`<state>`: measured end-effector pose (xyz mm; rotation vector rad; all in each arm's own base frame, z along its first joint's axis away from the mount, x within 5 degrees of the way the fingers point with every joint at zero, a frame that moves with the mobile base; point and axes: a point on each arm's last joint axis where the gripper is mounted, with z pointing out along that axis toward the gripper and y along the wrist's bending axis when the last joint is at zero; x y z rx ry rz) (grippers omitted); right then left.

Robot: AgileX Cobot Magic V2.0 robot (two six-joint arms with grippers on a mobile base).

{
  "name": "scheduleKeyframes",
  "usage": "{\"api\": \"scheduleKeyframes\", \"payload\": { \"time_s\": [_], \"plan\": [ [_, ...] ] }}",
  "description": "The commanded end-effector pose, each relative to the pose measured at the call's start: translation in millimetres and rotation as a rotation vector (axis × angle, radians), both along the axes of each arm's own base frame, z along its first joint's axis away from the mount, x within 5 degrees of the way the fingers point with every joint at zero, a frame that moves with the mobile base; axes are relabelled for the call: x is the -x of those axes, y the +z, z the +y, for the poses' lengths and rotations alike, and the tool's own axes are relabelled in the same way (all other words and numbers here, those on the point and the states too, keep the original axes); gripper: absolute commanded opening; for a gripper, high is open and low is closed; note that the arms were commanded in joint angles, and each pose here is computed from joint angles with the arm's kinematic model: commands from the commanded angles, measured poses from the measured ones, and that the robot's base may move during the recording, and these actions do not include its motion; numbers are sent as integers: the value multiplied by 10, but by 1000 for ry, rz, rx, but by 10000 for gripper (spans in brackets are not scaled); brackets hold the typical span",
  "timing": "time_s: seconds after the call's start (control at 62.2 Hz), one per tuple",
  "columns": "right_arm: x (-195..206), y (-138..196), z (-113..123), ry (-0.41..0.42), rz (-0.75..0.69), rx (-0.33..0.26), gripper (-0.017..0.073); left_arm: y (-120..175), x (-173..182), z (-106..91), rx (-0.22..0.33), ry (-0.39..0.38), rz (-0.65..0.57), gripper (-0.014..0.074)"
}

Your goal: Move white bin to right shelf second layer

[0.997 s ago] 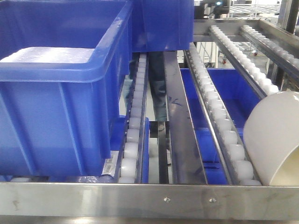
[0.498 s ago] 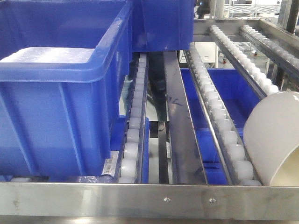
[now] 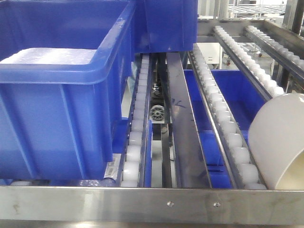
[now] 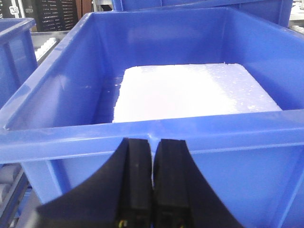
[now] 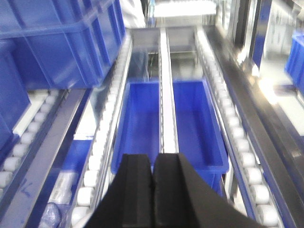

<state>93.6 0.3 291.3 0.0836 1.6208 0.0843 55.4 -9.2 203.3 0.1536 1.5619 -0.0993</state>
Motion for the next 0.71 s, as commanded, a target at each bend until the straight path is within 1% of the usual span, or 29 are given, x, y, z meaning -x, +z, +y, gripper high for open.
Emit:
{"api": "scheduleKeyframes", "payload": {
  "time_s": [0.0,0.145,0.289,0.546,0.691],
  "plan": [
    [117,16,4,5,-139,8,56,-40,-3,4,19,4,-60,85],
    [291,-327,5,7,-179,7,56,-40,-3,4,19,4,-60,85],
    [392,-553,4,7,-217,7,56,-40,-3,4,19,4,-60,85],
    [408,-722,9,13,-252,7,56,-40,-3,4,19,4,-60,85],
    [408,-720,10,13,-256,7,56,-40,-3,4,19,4,-60,85]
  ]
}}
